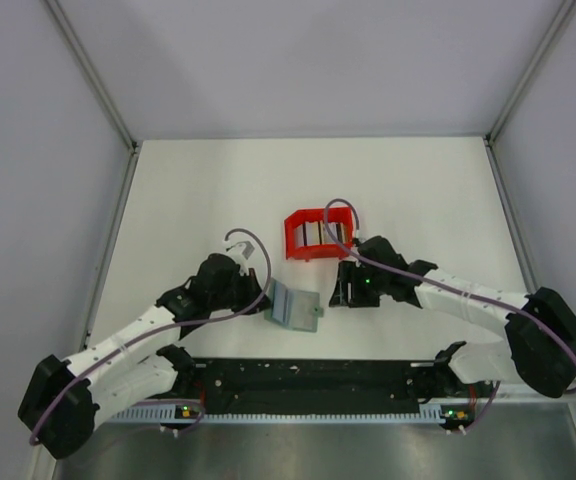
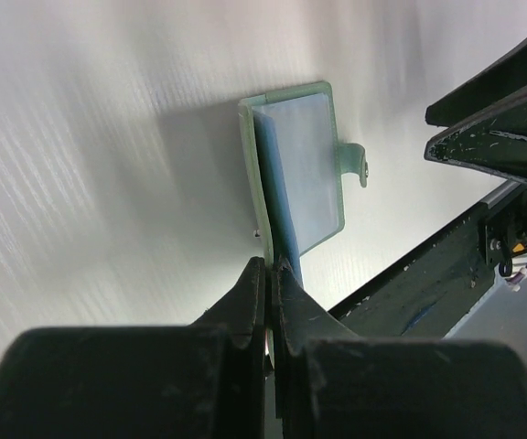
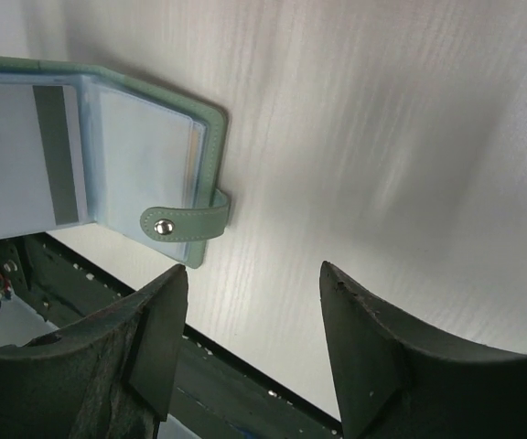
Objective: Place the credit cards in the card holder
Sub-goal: Turn over the card slot in the card holder.
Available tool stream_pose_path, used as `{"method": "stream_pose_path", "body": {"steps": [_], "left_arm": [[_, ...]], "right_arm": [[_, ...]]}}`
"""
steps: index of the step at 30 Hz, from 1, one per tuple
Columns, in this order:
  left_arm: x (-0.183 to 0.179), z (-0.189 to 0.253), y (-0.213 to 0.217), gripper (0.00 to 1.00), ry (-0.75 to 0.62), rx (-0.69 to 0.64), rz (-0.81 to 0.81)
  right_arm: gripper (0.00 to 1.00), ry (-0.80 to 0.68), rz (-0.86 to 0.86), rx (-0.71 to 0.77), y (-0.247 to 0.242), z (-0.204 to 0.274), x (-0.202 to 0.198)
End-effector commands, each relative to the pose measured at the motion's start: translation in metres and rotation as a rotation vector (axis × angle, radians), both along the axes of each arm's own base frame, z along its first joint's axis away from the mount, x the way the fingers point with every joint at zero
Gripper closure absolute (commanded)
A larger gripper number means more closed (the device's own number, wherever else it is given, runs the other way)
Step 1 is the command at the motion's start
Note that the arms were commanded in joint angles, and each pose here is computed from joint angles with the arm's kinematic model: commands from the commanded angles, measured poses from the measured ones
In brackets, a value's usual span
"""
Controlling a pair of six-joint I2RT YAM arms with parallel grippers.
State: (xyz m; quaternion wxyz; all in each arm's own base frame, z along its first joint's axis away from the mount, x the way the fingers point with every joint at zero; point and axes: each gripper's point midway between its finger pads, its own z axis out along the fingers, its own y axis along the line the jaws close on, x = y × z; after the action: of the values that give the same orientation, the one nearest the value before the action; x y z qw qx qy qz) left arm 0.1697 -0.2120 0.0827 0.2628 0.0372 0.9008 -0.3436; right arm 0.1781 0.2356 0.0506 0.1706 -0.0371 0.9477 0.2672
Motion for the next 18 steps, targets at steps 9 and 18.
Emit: {"method": "stream_pose_path", "body": {"steps": [9, 18], "left_arm": [[0.010, 0.030, -0.009, 1.00, -0.037, -0.002, -0.039], [0.012, 0.024, -0.006, 1.00, -0.010, 0.021, -0.005]], "right_arm": [[0.40, 0.033, 0.034, 0.196, 0.030, 0.007, -0.003], [0.42, 0.013, 0.072, 0.187, 0.047, 0.015, 0.010]]}}
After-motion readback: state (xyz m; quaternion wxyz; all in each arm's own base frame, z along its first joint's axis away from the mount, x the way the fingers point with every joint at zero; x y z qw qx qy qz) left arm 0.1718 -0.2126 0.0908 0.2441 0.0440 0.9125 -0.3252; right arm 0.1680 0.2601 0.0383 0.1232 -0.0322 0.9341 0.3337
